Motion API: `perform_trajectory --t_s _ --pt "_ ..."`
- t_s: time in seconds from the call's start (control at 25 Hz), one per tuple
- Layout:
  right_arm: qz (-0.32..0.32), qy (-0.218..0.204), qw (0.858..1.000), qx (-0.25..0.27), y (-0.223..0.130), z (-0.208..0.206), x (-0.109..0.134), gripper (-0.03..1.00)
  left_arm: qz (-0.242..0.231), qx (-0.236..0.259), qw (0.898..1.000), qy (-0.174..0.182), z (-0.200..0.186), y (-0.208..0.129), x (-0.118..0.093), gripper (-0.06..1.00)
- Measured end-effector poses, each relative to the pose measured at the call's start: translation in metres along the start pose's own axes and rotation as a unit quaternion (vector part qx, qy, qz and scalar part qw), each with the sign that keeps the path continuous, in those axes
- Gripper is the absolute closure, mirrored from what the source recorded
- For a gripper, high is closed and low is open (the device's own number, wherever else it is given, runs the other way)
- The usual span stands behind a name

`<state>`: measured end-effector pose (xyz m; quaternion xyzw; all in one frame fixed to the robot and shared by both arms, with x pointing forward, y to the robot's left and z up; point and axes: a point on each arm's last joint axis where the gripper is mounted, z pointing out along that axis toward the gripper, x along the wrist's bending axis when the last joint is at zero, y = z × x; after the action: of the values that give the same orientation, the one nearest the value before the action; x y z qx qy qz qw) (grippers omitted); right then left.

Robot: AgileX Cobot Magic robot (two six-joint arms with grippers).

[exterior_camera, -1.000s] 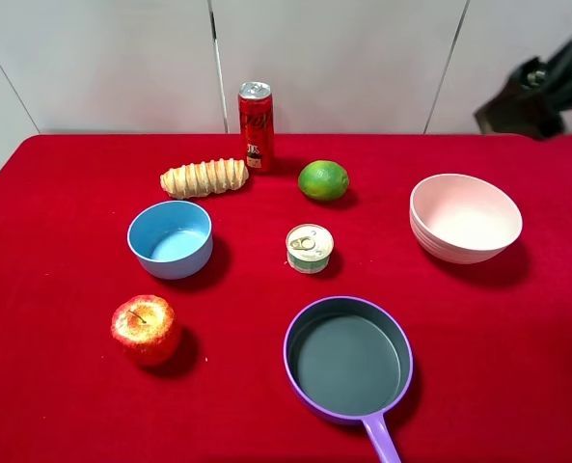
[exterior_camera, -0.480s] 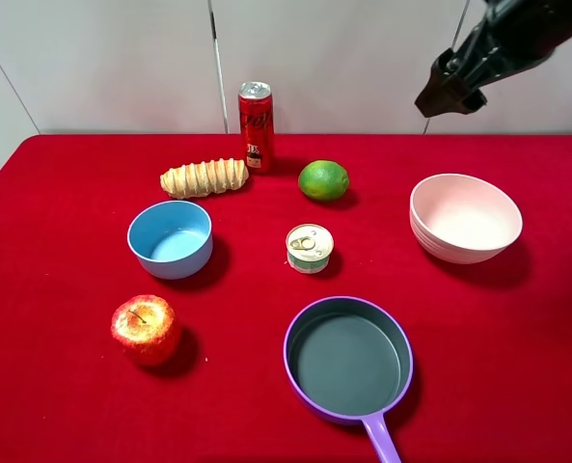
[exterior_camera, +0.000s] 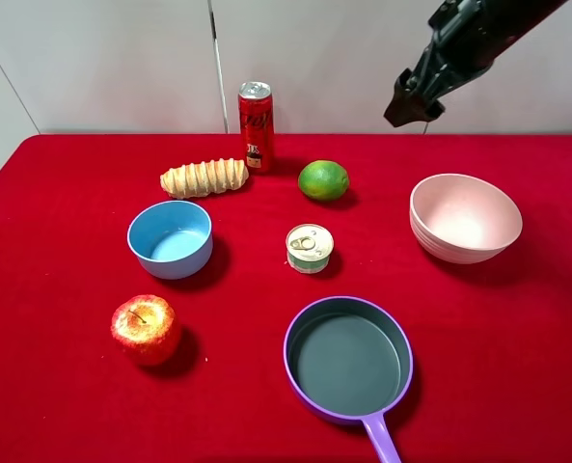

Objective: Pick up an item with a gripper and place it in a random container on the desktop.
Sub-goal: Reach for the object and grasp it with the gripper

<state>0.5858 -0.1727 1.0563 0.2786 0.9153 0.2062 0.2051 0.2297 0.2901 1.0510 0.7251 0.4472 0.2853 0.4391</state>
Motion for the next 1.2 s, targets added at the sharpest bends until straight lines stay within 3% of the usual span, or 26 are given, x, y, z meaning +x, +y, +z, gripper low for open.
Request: perform_trajectory --t_s 0.48,1.0,1.2 --pt "0.025 0.034 0.999 -0.004 0.013 0.06 -0.01 0.27 0.001 0.0 1.0 0.002 0.0 0.0 0.0 -0.05" --pt "0.003 0.046 0.999 -0.023 0.029 0.104 0.023 0.27 0.001 0.0 1.0 0.002 0.0 0.0 0.0 -0.05" --pt "0.003 0.046 0.999 -0.022 0.028 0.119 0.025 0.27 0.001 0.0 1.0 0.002 0.0 0.0 0.0 -0.05"
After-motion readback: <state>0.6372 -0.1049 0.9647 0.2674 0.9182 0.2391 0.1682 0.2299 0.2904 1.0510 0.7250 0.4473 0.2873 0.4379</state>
